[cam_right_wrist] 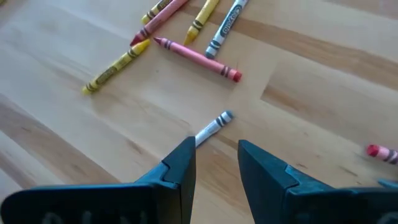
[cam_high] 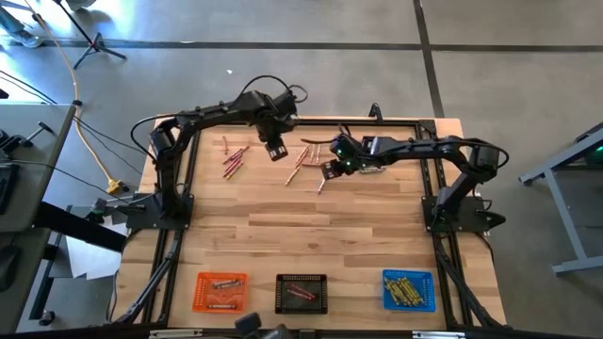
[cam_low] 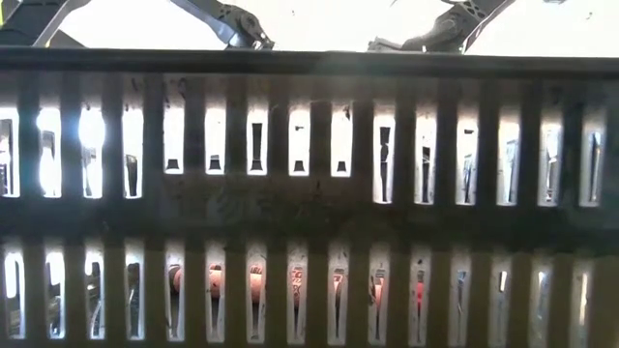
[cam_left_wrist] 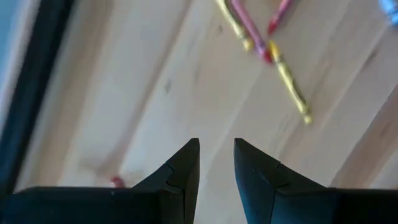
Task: Sort crayons
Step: Put the yellow crayon into the blue bin
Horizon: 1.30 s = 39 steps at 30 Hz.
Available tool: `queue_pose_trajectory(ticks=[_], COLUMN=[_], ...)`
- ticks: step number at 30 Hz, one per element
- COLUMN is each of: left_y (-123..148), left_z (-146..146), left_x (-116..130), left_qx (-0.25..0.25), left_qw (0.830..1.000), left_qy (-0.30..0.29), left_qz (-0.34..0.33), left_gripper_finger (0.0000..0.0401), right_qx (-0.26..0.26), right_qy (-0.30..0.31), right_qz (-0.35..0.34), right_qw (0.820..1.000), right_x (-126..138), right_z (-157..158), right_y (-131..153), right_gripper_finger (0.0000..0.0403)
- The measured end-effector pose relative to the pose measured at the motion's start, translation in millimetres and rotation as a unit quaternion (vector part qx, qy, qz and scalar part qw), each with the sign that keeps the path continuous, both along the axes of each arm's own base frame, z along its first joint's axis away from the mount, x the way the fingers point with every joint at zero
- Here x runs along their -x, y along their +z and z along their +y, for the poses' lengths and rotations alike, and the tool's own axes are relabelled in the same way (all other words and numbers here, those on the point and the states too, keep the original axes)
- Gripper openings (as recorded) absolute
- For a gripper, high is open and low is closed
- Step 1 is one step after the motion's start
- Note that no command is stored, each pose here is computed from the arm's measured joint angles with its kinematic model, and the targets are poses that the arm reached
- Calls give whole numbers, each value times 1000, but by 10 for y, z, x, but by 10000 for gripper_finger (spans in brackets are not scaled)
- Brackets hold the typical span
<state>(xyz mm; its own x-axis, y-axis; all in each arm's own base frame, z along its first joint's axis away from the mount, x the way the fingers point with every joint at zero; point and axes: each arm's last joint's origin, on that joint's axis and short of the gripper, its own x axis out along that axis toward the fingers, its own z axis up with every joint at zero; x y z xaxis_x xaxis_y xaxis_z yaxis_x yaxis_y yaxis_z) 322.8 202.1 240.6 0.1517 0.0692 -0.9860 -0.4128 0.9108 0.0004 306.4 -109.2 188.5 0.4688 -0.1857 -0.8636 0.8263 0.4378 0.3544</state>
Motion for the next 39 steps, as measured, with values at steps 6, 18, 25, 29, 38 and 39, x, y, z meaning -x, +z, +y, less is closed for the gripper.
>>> queue_pose_trajectory(ticks=[6,18,25,29,38,39], left_y=[-182,-619,-761,-805,-841,-878], left_z=[-58,-394,-598,-677,-776,-784], left_x=[-3,-241,-331,-352,-415,-429], left_qx=[35,31,0,-41,-43,-41], left_qw=[999,993,990,992,989,989], left_qy=[-23,19,48,52,86,89], left_qz=[-22,-109,-130,-104,-109,-106], left_gripper_finger=[85,85,85,85,85,85], right_qx=[6,-33,-47,-48,-53,-53], right_qy=[-9,17,50,69,100,102], right_qz=[6,72,92,100,106,106], right_qw=[1000,997,993,991,988,988], right_x=[-8,93,132,144,158,158], right_z=[42,151,176,183,197,197], right_y=[-4,-67,-83,-87,-92,-92], right_gripper_finger=[106,106,106,106,106,106])
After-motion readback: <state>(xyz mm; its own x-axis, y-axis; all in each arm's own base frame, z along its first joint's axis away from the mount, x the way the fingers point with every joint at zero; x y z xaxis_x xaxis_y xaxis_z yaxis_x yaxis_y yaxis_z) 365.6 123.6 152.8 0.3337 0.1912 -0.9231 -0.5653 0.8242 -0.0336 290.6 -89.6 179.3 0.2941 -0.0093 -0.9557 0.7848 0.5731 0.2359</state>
